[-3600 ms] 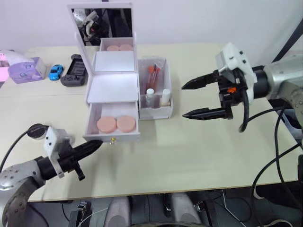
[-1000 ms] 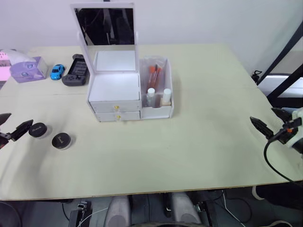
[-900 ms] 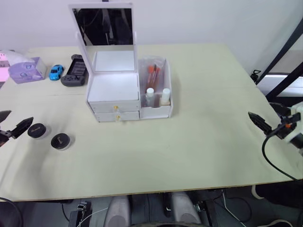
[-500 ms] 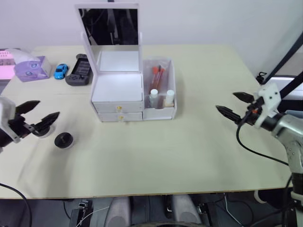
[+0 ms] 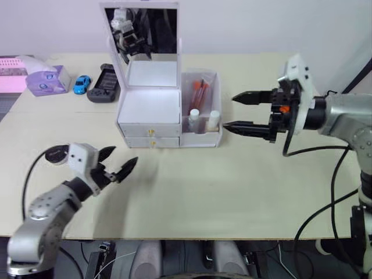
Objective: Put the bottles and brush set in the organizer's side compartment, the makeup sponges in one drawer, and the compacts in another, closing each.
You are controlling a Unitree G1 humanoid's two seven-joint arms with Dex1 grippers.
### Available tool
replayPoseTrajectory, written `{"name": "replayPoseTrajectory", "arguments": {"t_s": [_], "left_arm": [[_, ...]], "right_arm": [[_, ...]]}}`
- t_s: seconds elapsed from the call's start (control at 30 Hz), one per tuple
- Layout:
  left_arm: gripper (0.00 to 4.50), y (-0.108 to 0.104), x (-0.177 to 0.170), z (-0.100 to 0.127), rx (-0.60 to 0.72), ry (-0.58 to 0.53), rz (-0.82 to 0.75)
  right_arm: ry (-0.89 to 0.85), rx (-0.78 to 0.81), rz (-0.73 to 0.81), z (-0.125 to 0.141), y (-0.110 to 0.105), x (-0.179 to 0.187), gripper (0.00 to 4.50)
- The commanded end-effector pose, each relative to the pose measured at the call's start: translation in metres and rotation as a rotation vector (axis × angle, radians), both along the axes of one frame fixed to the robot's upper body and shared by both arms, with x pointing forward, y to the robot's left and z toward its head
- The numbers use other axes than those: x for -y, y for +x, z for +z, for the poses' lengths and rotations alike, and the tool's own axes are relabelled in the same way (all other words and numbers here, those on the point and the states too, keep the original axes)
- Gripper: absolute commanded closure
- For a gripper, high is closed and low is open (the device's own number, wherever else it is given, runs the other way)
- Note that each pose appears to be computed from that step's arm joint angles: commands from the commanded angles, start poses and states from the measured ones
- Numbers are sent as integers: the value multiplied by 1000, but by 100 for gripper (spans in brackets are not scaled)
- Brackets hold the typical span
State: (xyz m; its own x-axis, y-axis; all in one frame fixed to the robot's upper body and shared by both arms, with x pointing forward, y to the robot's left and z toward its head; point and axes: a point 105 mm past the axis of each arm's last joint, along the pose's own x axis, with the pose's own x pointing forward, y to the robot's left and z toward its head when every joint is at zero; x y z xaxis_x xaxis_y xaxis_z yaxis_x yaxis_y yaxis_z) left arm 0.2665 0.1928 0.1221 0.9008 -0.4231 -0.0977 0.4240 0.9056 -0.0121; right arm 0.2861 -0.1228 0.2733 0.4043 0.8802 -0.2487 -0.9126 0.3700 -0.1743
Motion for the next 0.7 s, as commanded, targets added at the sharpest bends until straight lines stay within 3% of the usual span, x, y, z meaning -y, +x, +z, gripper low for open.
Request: {"name": "replayPoseTrajectory", "arguments": {"t_s": [0.03, 0.23, 0.67, 0.7], "left_arm": [[4, 4, 13, 0, 31, 23, 54], [4, 17, 39, -12, 24, -6, 57], [4, 46, 85, -15, 57, -59, 70], [56, 46, 86, -15, 58, -59, 68]], "right_arm": [[-27, 48, 38, 14, -10, -6, 0], [-36, 96, 21, 21, -6, -5, 0], [-68, 81, -22, 8, 4, 0, 0], [-72, 80, -24, 7, 5, 0, 0]]}}
